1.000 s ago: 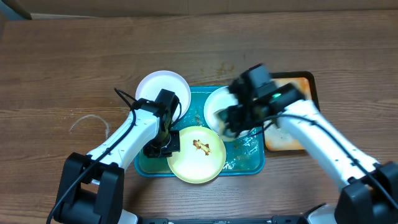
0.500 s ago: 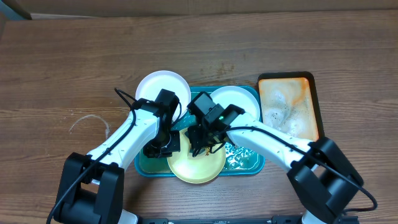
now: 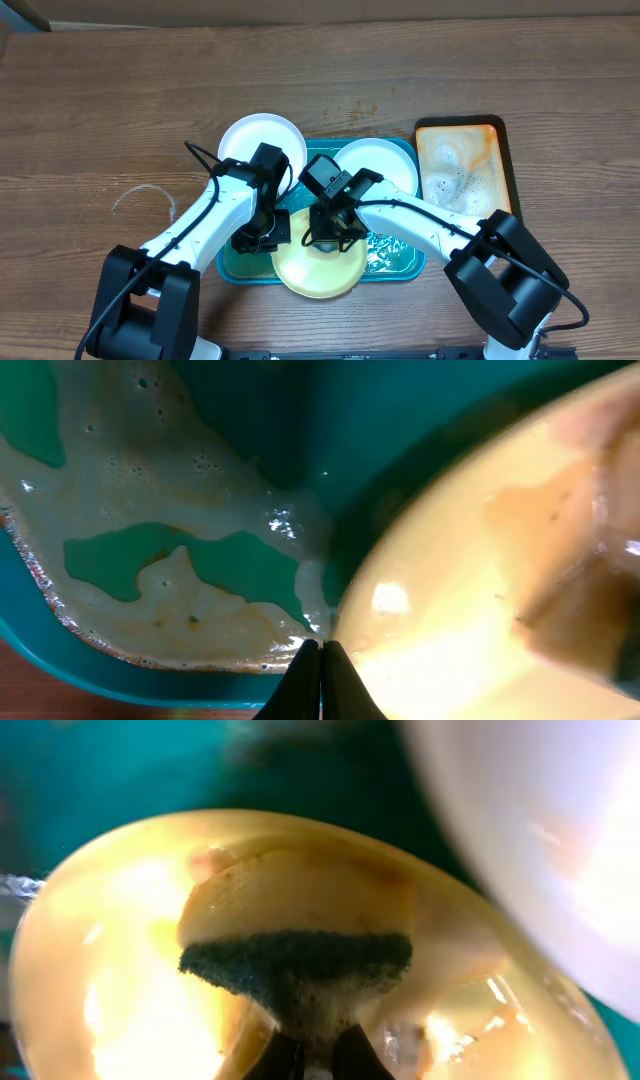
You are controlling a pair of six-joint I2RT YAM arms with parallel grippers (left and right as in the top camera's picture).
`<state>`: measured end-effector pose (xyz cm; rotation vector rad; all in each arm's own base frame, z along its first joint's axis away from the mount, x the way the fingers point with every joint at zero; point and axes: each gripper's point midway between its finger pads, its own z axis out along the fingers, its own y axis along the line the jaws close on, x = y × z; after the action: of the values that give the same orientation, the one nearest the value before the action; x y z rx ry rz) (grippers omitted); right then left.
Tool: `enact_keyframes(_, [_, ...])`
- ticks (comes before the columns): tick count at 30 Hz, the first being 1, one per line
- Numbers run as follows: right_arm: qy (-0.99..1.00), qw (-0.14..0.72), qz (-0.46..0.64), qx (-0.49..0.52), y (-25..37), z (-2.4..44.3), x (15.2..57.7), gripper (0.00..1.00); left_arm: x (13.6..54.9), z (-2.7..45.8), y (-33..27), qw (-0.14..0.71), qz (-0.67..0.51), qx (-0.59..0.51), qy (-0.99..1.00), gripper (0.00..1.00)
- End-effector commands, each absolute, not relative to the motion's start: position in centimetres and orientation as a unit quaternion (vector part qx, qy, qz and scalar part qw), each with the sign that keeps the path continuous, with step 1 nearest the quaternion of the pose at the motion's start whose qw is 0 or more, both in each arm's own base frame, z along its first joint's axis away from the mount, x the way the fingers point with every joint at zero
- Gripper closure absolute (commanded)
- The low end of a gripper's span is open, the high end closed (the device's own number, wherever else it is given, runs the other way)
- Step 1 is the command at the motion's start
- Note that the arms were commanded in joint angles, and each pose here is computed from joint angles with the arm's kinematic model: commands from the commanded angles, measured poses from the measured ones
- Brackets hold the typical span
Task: Clean dirty plates on tray and stack at the side
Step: 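Scrub the yellow plate with the sponge while the left gripper holds it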
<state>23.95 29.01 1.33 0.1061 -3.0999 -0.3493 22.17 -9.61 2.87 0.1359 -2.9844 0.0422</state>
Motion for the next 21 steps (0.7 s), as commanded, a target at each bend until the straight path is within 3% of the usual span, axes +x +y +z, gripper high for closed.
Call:
enact_keyframes(1, [-1.000,0.010,-0.015,-0.004,24.4,-0.5,24.2,0.96,21.9,2.6,-9.5,0.082,0.008,0.039,-0.996,0.96])
enact_keyframes(9, [-0.999,0.026,0.027,0.026,22.3,-0.4,23.5,0.96,21.9,2.6,-9.6,0.081,0.010,0.044,-0.996,0.96])
enact_keyframes(11, [-0.999,0.026,0.027,0.026,22.3,-0.4,23.5,0.96,21.8,2.6,-10.4,0.087,0.032,0.049,-0.995,0.85])
enact_keyframes(16, [-0.999,0.022,0.023,0.026,22.5,-0.5,23.7,0.96,21.4,2.9,-13.1,0.105,0.105,0.049,-0.988,0.68])
enact_keyframes(21, [-0.999,0.022,0.023,0.026,22.5,-0.5,23.7,0.96,21.0,2.7,-14.4,0.105,0.127,0.034,-0.986,0.64])
